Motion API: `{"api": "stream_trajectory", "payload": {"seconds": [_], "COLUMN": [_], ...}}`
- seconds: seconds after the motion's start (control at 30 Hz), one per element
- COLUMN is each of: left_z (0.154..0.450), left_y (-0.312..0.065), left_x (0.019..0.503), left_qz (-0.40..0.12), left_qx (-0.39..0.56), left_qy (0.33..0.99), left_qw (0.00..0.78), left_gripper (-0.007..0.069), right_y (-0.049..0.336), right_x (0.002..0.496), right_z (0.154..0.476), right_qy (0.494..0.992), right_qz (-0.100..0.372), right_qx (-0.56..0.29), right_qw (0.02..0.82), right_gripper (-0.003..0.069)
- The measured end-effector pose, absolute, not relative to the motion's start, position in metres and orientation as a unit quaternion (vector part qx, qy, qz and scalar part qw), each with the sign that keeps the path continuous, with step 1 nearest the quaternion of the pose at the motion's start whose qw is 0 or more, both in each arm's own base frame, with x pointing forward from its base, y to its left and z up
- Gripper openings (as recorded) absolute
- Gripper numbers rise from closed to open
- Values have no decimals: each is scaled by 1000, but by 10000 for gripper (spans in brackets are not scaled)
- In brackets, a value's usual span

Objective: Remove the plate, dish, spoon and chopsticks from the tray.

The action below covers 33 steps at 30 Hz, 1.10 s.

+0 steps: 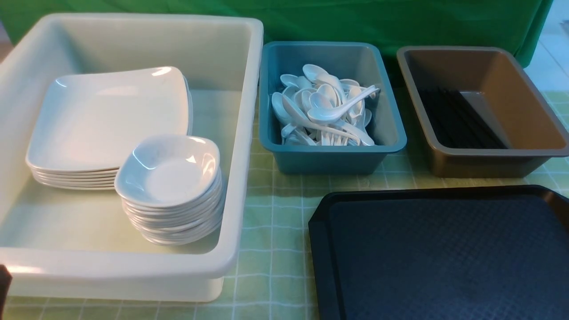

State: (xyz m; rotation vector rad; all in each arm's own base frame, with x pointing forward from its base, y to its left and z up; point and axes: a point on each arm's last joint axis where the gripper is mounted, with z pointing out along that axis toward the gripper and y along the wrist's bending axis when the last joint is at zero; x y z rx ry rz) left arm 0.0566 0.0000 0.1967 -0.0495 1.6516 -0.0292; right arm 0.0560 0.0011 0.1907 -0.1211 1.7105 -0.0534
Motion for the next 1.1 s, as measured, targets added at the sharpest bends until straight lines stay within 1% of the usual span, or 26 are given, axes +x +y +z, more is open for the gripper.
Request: {"api": "stream_trajectory", "payload": {"seconds": [0.17, 1.1], "left_z": [191, 191], "left_y": [0, 0], "left_x": [56, 56], "left_qz": [-11, -9], "left_qx": [-21, -20], "left_qy": [755, 756], "left_qw": [656, 655], "left_gripper": [-13, -13], "right_y": [1, 1], "right_x": [56, 56], "right_z": [191, 191], "right_qy": [754, 754], "right_qz": [-24, -23], "right_qx": [-53, -53], "right_qw": [654, 654], "right_gripper": [239, 239]}}
